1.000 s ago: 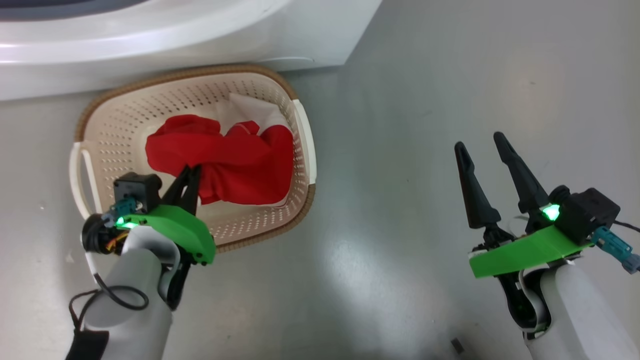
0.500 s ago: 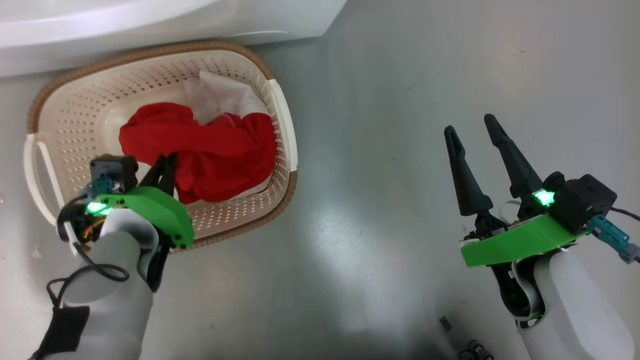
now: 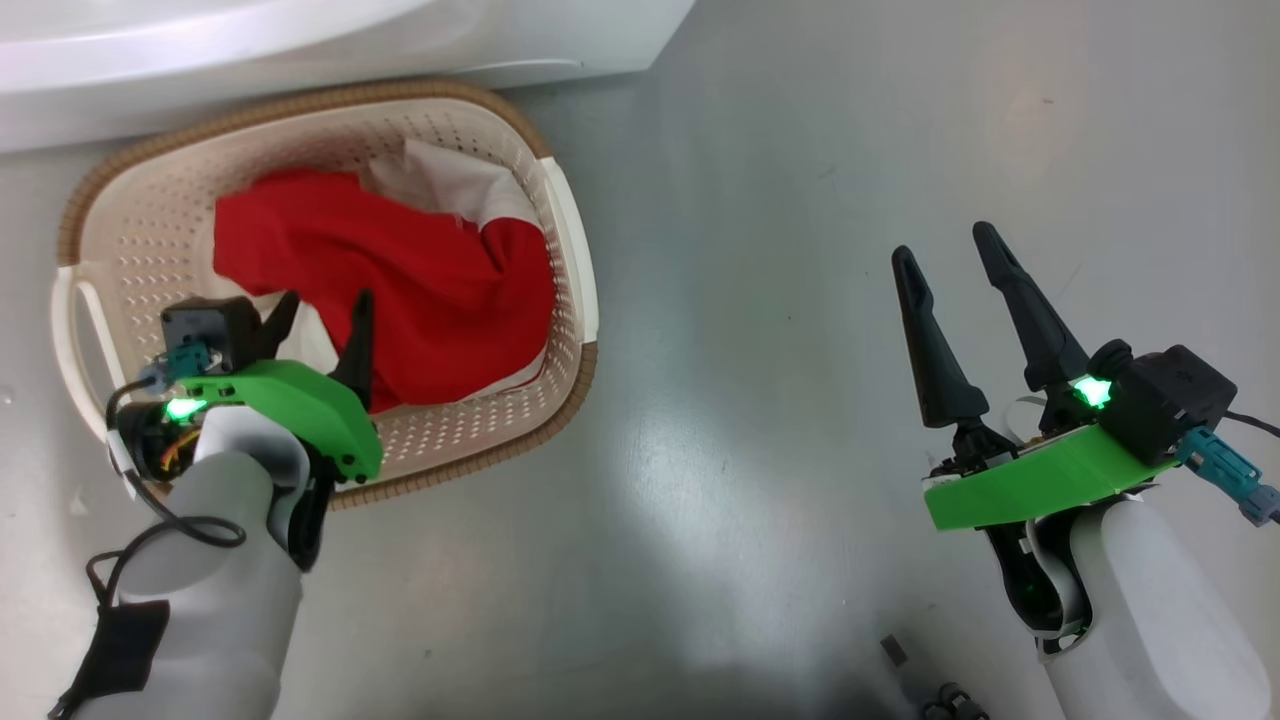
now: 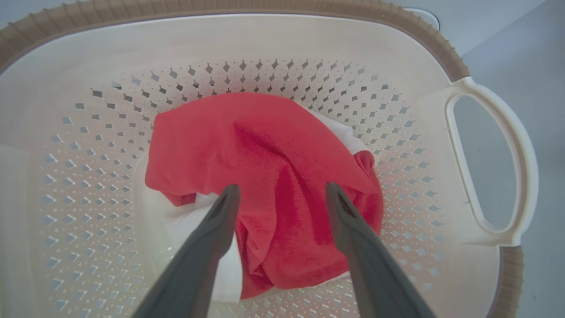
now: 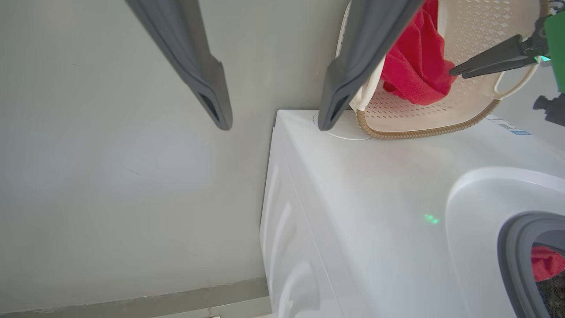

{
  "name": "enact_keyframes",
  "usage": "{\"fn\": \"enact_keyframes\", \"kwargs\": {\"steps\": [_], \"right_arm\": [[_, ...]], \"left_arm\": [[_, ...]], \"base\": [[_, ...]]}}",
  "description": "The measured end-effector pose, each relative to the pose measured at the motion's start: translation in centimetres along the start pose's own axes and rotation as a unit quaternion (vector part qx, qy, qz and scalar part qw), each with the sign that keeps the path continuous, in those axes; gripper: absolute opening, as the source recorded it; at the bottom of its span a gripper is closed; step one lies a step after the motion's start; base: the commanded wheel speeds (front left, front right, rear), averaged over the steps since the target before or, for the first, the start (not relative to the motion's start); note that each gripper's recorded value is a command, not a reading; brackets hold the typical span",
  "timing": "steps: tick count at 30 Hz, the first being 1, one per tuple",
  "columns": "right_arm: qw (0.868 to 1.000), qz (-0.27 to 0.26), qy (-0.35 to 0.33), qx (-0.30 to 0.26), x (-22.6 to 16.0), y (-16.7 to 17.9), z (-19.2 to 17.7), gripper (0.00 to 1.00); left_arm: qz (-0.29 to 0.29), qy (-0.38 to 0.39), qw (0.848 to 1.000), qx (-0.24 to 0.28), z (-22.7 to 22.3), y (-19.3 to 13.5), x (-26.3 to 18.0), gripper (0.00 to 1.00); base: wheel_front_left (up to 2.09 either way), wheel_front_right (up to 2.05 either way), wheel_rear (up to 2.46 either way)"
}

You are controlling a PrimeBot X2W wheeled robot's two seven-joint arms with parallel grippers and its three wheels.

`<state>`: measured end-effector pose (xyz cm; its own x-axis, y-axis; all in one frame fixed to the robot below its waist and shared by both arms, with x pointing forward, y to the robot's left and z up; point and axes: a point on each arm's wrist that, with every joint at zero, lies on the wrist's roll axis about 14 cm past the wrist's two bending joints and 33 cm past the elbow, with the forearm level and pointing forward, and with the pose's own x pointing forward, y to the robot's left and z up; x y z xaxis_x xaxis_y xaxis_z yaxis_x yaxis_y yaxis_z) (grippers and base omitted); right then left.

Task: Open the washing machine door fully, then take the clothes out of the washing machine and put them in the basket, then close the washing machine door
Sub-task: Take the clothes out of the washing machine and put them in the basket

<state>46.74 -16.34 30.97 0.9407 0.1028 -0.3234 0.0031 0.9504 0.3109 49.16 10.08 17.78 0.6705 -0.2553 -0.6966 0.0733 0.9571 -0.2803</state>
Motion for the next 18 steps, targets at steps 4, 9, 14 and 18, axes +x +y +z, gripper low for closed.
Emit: {"fn": "enact_keyframes", "kwargs": {"steps": [4, 9, 14, 18], "right_arm": [[1.000, 0.004, -0.005, -0.005, -0.1, 0.3, 0.5, 1.00], [1.000, 0.010, -0.015, -0.009, -0.3, 0.6, 1.6, 1.00], [0.999, 0.015, -0.025, -0.013, -0.6, 1.0, 2.7, 1.00], [0.999, 0.019, -0.035, -0.017, -0.8, 1.2, 3.7, 1.00]], "left_arm": [[0.000, -0.012, 1.000, -0.008, 0.9, -0.3, -0.5, 1.00], [0.002, -0.025, 1.000, -0.015, 1.6, -0.3, -1.6, 1.00], [0.000, -0.046, 0.999, -0.021, 2.8, -0.5, -2.9, 1.00], [0.001, -0.071, 0.997, -0.025, 4.1, -0.5, -4.0, 1.00]], "base": [[0.00, 0.00, 0.00], [0.00, 0.00, 0.00], [0.00, 0.00, 0.00], [0.00, 0.00, 0.00]]}}
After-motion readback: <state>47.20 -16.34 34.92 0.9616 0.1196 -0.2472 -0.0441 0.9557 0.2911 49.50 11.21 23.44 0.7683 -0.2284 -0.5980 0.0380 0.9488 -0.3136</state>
